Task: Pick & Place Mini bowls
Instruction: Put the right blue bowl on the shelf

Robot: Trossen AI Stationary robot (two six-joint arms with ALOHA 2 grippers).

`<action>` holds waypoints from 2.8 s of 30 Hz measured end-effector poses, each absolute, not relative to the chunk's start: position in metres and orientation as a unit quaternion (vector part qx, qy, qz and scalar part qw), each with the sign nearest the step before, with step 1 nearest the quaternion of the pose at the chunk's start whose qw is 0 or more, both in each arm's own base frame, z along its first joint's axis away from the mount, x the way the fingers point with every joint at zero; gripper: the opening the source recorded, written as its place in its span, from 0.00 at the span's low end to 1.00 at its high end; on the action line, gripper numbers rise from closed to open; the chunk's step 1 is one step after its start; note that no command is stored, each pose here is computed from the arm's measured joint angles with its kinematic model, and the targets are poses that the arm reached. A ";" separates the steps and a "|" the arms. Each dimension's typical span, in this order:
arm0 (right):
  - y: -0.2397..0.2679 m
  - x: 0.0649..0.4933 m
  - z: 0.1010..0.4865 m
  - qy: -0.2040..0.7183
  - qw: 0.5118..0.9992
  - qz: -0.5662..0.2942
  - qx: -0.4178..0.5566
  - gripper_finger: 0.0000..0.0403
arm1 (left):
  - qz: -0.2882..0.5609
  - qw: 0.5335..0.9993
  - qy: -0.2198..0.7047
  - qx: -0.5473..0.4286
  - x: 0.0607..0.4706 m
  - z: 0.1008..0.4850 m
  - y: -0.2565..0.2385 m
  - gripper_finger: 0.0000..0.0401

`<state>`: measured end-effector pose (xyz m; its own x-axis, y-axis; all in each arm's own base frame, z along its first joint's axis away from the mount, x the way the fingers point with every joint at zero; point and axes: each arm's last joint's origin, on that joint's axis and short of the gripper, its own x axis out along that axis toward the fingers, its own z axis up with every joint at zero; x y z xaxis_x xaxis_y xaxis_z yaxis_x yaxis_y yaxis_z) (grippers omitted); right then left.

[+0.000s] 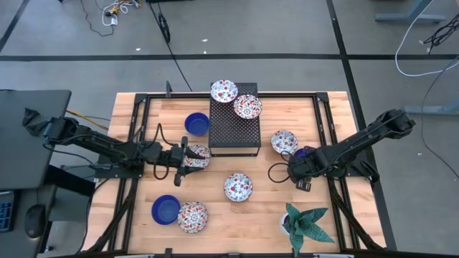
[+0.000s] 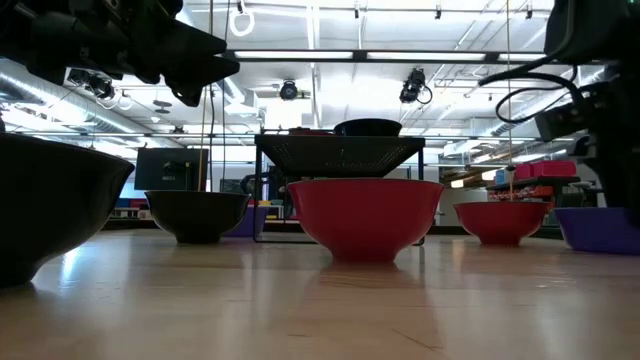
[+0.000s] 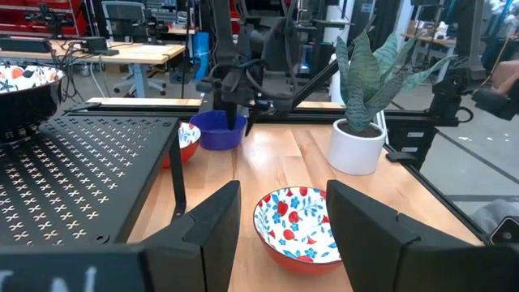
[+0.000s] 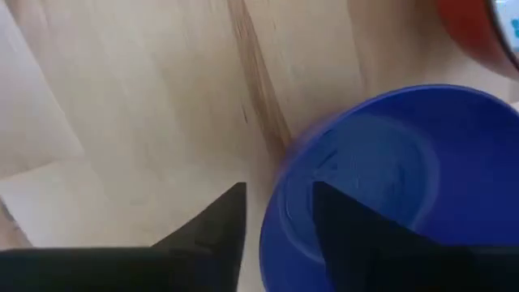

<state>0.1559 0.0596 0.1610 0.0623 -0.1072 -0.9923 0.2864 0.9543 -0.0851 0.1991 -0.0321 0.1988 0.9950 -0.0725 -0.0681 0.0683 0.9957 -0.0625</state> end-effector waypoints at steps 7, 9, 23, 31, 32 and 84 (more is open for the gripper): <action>0.061 0.156 0.164 0.681 0.717 -0.125 0.077 0.06 | -0.035 0.998 0.034 -0.030 0.199 0.199 -0.032 0.47; 0.063 0.159 0.173 0.685 0.714 -0.113 0.084 0.02 | -0.035 0.998 0.033 -0.030 0.199 0.199 -0.032 0.47; 0.081 0.197 0.338 0.554 0.829 0.009 0.078 0.01 | -0.034 0.999 0.030 -0.030 0.199 0.200 -0.032 0.47; 0.086 0.261 0.386 0.391 0.909 0.091 -0.112 0.01 | -0.034 0.999 0.029 -0.029 0.199 0.200 -0.032 0.47; 0.086 0.272 0.385 0.385 0.907 0.098 -0.141 0.01 | -0.034 0.999 0.029 -0.030 0.199 0.200 -0.032 0.47; -0.020 0.388 0.296 0.471 0.847 0.075 -0.236 0.04 | -0.034 0.998 0.029 -0.042 0.199 0.200 -0.032 0.47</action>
<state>0.3879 -0.0200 0.2964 0.5458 -0.0953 -0.8325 -0.3493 0.8772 -0.3294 0.1992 -0.0321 0.2002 0.9960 -0.0702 -0.0559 0.0653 0.9942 -0.0857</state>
